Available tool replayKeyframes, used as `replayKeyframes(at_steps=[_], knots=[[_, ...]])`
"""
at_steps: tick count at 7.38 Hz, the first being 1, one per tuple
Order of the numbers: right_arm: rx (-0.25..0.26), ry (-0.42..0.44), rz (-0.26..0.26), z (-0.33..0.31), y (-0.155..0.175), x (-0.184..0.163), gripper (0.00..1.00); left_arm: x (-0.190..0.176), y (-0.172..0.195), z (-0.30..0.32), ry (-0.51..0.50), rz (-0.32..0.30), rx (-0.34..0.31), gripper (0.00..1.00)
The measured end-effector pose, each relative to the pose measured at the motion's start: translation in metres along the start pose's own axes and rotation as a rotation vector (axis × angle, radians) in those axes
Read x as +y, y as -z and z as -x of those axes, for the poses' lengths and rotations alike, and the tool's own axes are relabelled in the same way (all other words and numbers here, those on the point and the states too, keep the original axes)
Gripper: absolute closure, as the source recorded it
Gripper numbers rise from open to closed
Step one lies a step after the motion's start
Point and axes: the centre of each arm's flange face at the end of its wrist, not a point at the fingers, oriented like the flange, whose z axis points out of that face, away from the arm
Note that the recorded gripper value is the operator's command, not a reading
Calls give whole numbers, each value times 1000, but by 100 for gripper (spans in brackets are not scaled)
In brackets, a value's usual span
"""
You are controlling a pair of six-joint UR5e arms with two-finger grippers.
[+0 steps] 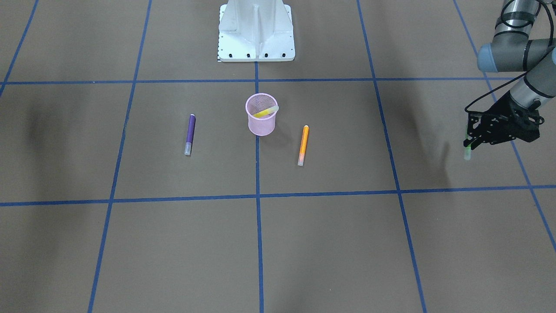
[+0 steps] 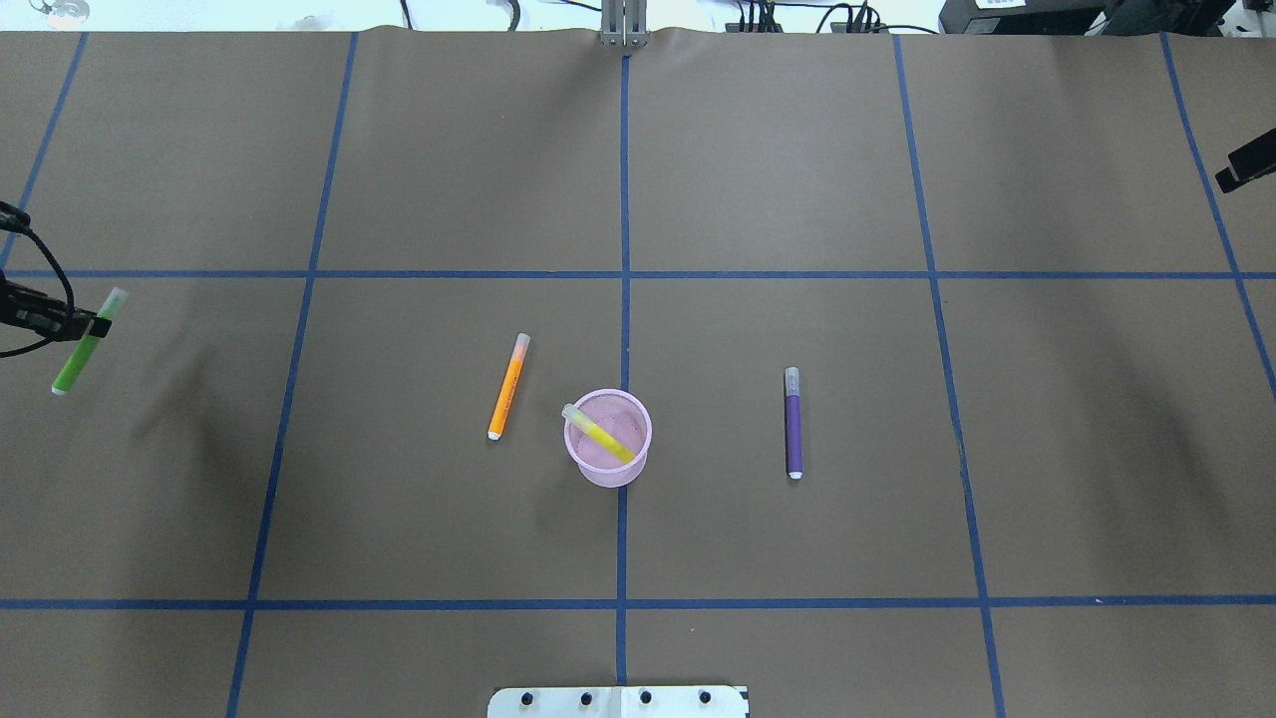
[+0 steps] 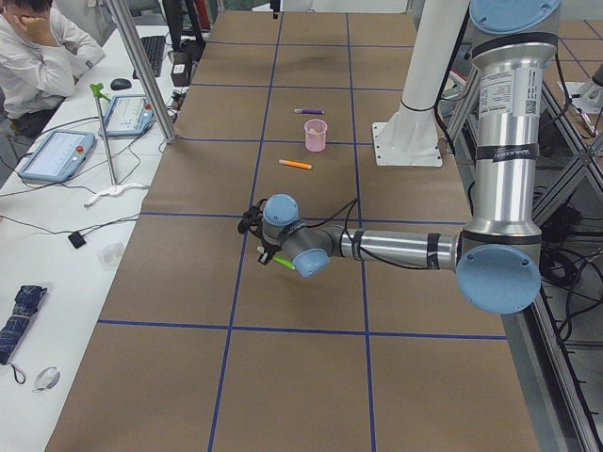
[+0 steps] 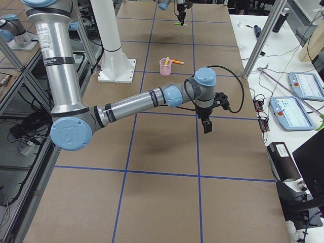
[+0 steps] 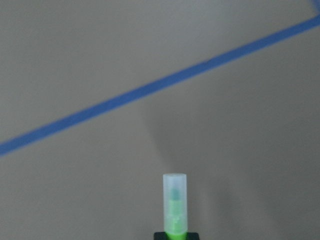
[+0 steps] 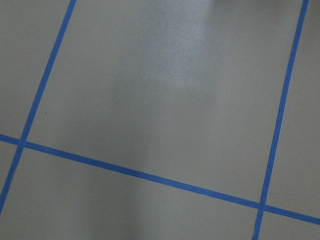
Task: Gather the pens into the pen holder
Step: 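Carry the green highlighter over the cup and release it with left gripper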
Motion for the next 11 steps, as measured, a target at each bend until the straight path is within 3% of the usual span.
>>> replayKeyframes(at_steps=[2, 3, 6, 8, 11], knots=[[-3, -1, -5, 3, 2, -2, 0, -91, 33, -85, -85, -197, 125, 100], [-5, -2, -5, 3, 2, -3, 0, -119, 38, -128, -104, -276, 207, 100], [-5, -5, -2, 2, 1, -1, 0, -141, 5, -264, -193, -483, 398, 100], [-3, -8, 1, 0, 0, 0, 0, -124, -41, -372, -192, -553, 474, 100], [-1, -9, 2, 0, -1, 0, 0, -107, -87, -448, -156, -573, 483, 100]])
